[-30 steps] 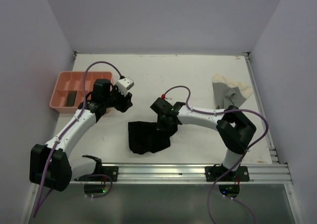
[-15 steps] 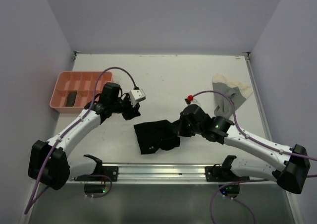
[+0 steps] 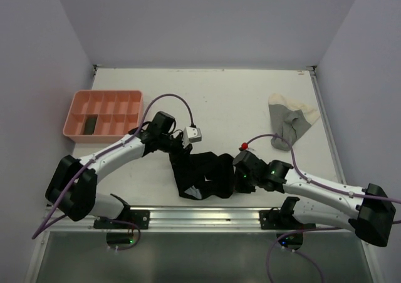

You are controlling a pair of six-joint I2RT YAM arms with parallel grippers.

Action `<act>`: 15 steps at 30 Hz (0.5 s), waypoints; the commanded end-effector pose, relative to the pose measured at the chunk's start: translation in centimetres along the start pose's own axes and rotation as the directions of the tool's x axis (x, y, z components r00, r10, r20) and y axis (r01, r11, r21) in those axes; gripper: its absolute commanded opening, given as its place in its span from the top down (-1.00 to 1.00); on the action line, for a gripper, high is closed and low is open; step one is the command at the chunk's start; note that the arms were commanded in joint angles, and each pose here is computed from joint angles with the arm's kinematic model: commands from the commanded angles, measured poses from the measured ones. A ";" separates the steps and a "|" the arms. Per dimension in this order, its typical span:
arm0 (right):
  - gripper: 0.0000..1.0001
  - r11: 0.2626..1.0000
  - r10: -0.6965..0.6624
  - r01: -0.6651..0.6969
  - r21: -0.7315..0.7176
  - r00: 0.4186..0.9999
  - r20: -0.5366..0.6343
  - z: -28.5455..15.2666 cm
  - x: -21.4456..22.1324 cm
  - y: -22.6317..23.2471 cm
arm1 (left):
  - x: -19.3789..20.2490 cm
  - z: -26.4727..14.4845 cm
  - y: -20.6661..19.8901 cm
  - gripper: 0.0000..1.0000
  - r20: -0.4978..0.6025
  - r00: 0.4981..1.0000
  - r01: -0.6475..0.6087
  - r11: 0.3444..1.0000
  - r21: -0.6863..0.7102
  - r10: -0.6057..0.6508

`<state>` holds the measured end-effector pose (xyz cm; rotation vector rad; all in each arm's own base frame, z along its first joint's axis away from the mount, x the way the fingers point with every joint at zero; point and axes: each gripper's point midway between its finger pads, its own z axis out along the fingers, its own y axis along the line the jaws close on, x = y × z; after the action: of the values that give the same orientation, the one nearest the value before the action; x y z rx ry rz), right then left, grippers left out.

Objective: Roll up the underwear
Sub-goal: Flatten the underwear

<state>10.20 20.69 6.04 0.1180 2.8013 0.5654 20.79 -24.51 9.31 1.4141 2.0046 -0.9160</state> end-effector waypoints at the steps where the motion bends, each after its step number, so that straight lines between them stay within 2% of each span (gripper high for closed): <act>1: 1.00 0.999 0.030 -0.029 0.035 0.999 -0.013 0.1 0.7 -1.1 | -3.0 0.3 -1.7 0.44 0.075 0.997 -0.014 0.998 0.057 0.010; 7: 1.00 0.999 0.028 -0.028 0.034 1.000 -0.012 0.2 0.7 -1.2 | -0.9 2.9 -1.7 0.37 -0.052 0.998 0.046 0.999 0.024 -0.044; 15: 1.00 0.999 0.028 -0.028 0.031 1.000 -0.005 0.1 0.7 -1.2 | 0.8 4.6 -2.8 0.41 -0.152 0.987 0.061 0.997 0.051 -0.052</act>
<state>9.70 20.01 5.20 0.1423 2.8216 0.5412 17.90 -27.02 5.86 1.4883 2.1677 -0.9440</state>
